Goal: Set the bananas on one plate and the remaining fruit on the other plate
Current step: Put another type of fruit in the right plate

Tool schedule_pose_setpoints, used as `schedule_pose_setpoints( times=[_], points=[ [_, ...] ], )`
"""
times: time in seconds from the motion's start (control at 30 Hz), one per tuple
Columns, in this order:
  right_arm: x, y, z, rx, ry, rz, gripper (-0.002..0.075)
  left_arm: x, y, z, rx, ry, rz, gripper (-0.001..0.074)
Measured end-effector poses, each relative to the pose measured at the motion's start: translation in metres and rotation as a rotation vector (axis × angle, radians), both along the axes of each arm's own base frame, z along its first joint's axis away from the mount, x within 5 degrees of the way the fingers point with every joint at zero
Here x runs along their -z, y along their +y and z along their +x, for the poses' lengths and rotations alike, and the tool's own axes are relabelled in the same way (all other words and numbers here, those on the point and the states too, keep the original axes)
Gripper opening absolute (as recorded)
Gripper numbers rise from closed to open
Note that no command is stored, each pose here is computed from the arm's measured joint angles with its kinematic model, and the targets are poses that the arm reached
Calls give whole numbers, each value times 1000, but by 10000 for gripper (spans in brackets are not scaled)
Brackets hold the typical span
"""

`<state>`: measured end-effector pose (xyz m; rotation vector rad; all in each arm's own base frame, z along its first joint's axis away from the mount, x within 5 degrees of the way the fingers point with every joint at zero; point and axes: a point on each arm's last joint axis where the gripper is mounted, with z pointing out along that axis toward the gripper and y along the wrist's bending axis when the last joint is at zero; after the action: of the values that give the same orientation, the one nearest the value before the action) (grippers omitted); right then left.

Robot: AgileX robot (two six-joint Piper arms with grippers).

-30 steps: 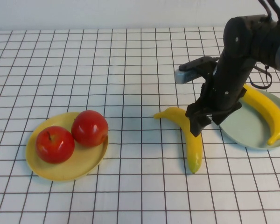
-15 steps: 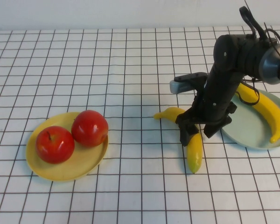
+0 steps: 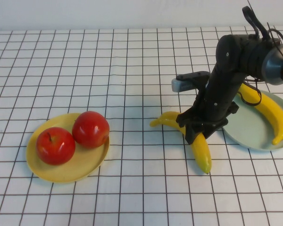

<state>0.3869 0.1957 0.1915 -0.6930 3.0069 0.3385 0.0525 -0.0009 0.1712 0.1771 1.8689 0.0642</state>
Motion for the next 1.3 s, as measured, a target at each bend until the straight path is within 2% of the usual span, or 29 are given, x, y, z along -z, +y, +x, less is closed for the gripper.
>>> schedule_pose_setpoints(
  times=[0.23, 0.3, 0.4, 0.47, 0.53, 0.67, 0.87, 1.1, 1.3],
  points=[
    [-18, 3, 5, -30, -31, 15, 325, 0, 0, 0, 0, 0, 0, -1],
    [-39, 3, 7, -43, -87, 34, 325, 0, 0, 0, 0, 0, 0, -1],
    [-89, -2, 5, -69, -245, 23, 325, 0, 0, 0, 0, 0, 0, -1],
    [-120, -16, -1, -80, -359, -52, 325, 0, 0, 0, 0, 0, 0, -1],
    [-133, -34, -7, -54, -413, -156, 325, 0, 0, 0, 0, 0, 0, -1],
    [-114, -78, -12, 30, -353, -312, 324, 0, 0, 0, 0, 0, 0, -1],
    [-69, -116, -11, 112, -233, -334, 324, 0, 0, 0, 0, 0, 0, -1],
    [-55, -112, 2, 127, -297, -266, 324, 0, 0, 0, 0, 0, 0, -1],
    [-27, -101, 10, 83, -242, -184, 324, 0, 0, 0, 0, 0, 2, -1]
  ],
)
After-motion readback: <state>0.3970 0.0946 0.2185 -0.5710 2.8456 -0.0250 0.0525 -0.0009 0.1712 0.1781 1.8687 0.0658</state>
